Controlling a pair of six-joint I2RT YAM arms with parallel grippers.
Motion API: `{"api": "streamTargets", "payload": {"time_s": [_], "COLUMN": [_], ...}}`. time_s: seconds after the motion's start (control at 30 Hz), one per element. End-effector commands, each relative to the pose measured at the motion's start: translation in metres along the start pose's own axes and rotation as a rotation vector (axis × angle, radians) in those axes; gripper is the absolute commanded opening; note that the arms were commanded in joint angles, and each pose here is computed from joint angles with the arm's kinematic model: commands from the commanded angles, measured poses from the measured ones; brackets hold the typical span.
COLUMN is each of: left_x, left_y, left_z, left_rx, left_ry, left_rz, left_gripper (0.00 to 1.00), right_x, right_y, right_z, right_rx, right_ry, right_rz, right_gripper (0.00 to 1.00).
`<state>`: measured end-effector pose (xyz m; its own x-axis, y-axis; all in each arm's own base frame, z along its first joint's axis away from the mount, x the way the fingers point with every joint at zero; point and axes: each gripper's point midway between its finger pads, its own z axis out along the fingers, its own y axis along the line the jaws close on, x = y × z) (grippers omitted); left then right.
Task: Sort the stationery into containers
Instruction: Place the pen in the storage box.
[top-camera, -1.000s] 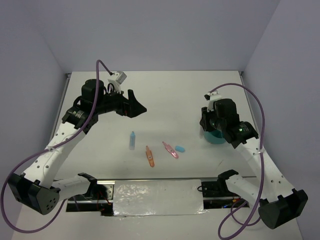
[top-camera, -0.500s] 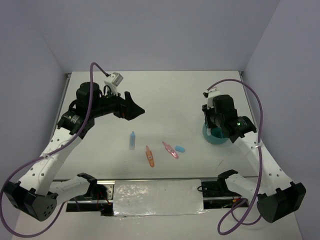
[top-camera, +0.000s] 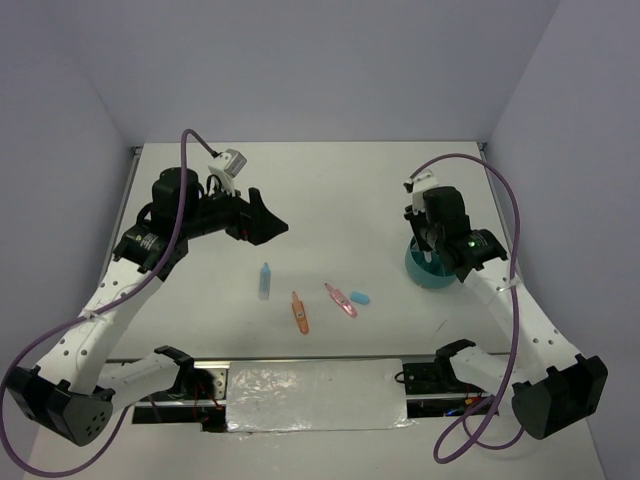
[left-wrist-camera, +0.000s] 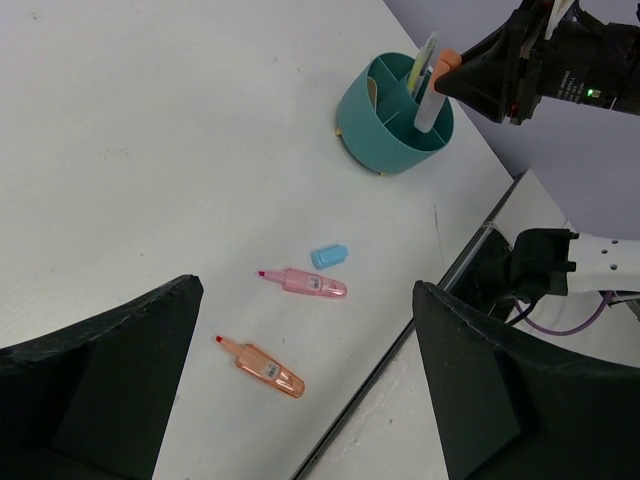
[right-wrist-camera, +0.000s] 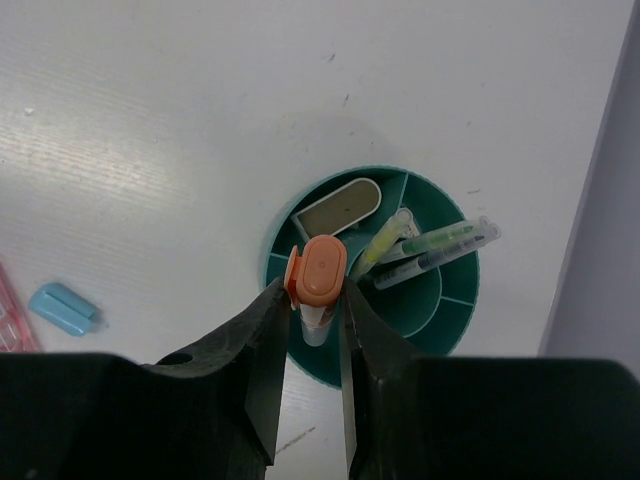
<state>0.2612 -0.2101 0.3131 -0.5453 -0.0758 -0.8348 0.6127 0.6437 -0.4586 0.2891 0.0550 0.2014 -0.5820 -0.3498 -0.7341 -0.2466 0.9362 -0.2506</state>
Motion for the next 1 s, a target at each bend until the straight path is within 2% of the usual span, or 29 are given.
{"api": "streamTargets", "payload": {"time_s": [0.0,0.2,0.4,0.53,0.7,0.83,0.9,0.93,0.97], "left_x": [-0.008,-0.012,-0.011,-0.009,-0.008,-0.008,-0.007,-0.006,-0.004], "left_y": [-0.011,-0.013,-0.013,-0.011,-0.007,-0.006,-0.005,-0.004,-0.003], "left_z": [-0.004,-0.003,-0.005,-0.008,-0.008,-0.009,-0.009,-0.008,-0.007], "left_rx": [0.047,0.057,0.049,0.032,0.007,0.000,0.000,-0.003,-0.007], "left_ry": [-0.031,-0.036,-0.036,-0.035,-0.030,-0.030,-0.029,-0.026,-0.023], "left_rz": [0.041,0.041,0.045,0.047,0.042,0.043,0.042,0.039,0.032], "left_gripper": [0.99,0.99,0.99,0.99,0.99,0.99,0.99,0.99,0.99], "right_x": [-0.014,-0.009,-0.008,-0.008,-0.005,-0.003,-0.003,-0.004,-0.005], "right_y": [-0.007,-0.006,-0.007,-0.008,-0.004,-0.002,-0.002,-0.002,-0.001], "right_z": [-0.001,0.006,0.011,0.010,0.009,0.008,0.007,0.006,0.006], "right_rx": [0.026,0.030,0.042,0.051,0.032,0.019,0.018,0.016,0.014], "right_ry": [-0.079,-0.068,-0.058,-0.061,-0.064,-0.068,-0.069,-0.071,-0.073], "right_rz": [-0.004,-0.008,0.004,0.008,0.013,0.018,0.022,0.023,0.035], "right_gripper": [0.00,0.01,0.11,0.25,0.34,0.49,0.52,0.63,0.66]}}
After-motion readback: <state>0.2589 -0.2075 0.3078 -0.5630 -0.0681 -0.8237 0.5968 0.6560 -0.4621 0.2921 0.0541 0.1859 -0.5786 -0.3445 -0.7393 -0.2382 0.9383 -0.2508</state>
